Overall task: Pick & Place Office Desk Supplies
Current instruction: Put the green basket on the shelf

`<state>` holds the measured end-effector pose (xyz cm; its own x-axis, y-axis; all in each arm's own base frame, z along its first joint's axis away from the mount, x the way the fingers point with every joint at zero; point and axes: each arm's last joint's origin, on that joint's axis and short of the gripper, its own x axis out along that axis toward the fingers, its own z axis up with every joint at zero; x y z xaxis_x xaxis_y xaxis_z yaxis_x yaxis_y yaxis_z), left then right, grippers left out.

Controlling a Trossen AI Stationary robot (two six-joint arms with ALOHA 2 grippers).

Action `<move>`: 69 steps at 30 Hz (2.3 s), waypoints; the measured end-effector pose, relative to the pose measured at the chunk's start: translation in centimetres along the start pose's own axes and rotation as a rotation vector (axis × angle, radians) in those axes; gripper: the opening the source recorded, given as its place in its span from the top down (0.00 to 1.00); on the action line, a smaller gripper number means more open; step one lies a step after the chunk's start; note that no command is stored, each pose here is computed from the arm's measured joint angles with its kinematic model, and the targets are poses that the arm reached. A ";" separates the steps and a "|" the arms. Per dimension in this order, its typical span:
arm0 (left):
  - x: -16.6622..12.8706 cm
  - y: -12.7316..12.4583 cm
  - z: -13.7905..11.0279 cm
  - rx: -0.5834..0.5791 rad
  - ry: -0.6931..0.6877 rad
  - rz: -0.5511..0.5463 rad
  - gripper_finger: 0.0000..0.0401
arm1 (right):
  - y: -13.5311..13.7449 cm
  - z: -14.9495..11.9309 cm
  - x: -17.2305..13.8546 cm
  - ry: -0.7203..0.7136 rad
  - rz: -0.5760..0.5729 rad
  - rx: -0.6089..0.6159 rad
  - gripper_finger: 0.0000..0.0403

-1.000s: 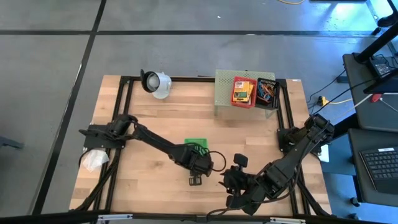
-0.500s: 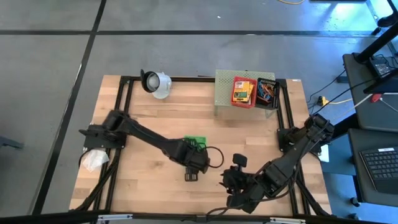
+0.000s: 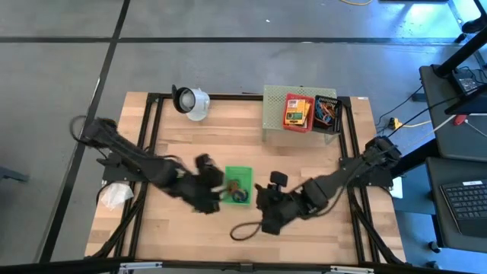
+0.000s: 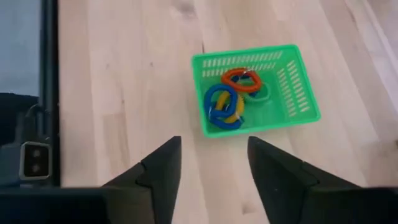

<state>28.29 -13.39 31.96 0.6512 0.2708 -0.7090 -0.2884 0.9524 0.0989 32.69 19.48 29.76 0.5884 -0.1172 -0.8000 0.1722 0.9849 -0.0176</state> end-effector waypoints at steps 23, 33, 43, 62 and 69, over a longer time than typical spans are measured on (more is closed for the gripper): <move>-2.3 6.0 -10.6 -0.151 -0.548 0.083 0.41 | -3.9 1.8 13.8 0.312 0.319 0.050 0.55; -2.5 6.1 -10.6 -0.132 -0.548 0.086 0.41 | -4.6 2.4 14.1 0.260 0.296 0.050 0.51; -2.4 6.0 -10.6 -0.131 -0.542 0.062 0.41 | -4.3 1.5 17.2 0.283 0.295 0.045 0.51; -2.4 6.0 -10.7 -0.118 -0.536 0.061 0.41 | -4.4 0.5 19.1 0.308 0.215 0.033 0.96; -2.4 6.0 -10.7 -0.117 -0.536 0.062 0.41 | -4.5 0.4 18.7 0.333 0.211 0.023 0.96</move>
<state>17.51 -9.82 26.81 0.8880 0.3879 -0.2468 -0.3933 0.9189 0.0291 43.21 12.79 15.11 0.3249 0.1388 -0.9355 0.0953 0.9793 0.1783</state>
